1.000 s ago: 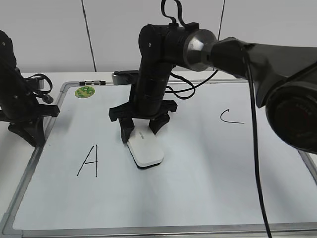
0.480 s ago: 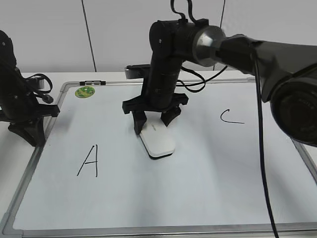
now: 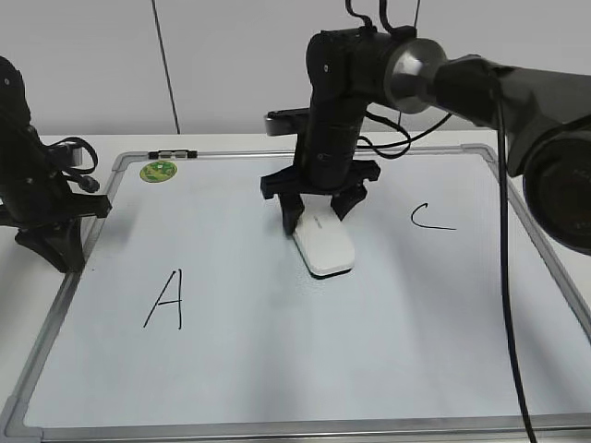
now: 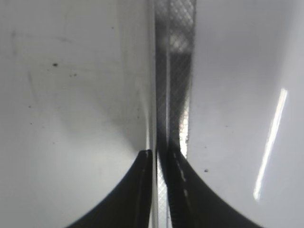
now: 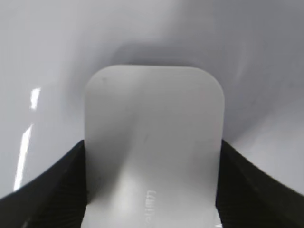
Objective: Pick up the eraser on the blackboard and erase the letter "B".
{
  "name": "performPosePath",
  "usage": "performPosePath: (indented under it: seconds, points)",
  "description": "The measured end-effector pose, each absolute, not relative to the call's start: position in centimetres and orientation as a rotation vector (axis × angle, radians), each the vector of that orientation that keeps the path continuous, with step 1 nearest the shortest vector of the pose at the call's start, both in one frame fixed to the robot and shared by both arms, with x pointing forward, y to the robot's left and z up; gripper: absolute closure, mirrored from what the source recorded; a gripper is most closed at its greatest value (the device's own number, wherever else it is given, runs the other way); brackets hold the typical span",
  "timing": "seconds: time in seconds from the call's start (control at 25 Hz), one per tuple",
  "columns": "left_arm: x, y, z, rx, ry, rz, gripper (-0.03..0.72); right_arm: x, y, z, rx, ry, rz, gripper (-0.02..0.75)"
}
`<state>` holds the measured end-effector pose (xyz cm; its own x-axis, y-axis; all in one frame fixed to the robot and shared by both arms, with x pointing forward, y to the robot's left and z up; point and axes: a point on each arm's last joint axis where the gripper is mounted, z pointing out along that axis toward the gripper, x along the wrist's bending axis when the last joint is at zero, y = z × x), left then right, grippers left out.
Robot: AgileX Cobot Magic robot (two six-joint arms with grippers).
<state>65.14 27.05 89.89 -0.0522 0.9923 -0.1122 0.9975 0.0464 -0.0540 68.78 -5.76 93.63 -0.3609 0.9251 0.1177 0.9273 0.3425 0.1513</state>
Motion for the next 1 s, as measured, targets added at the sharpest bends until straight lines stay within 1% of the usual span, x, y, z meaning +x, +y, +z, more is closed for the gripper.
performPosePath:
  seconds: [0.12,0.28,0.4,0.68,0.88,1.0]
  points:
    - [65.1,27.1,89.9,2.132,2.24,-0.181,0.603,69.1,-6.7,94.7,-1.831,-2.647,-0.264,0.213]
    - [65.1,27.1,89.9,2.132,2.24,-0.181,0.602,69.3,-9.4,99.1,-1.951,-2.667,-0.331,0.213]
    - [65.1,27.1,89.9,2.132,2.24,-0.181,0.599,69.0,-12.5,101.2,-2.051,-2.648,-0.313,0.213]
    - [65.1,27.1,89.9,2.132,2.24,-0.181,0.596,67.4,-19.4,101.1,-2.204,-2.512,-0.129,0.213]
    - [65.1,27.1,89.9,2.132,2.24,-0.181,0.596,66.4,-23.2,100.5,-2.275,-2.4,-0.05,0.213]
    - [65.1,27.1,89.9,2.132,2.24,-0.181,0.596,66.1,-25.1,99.6,-2.255,-2.321,-0.059,0.213]
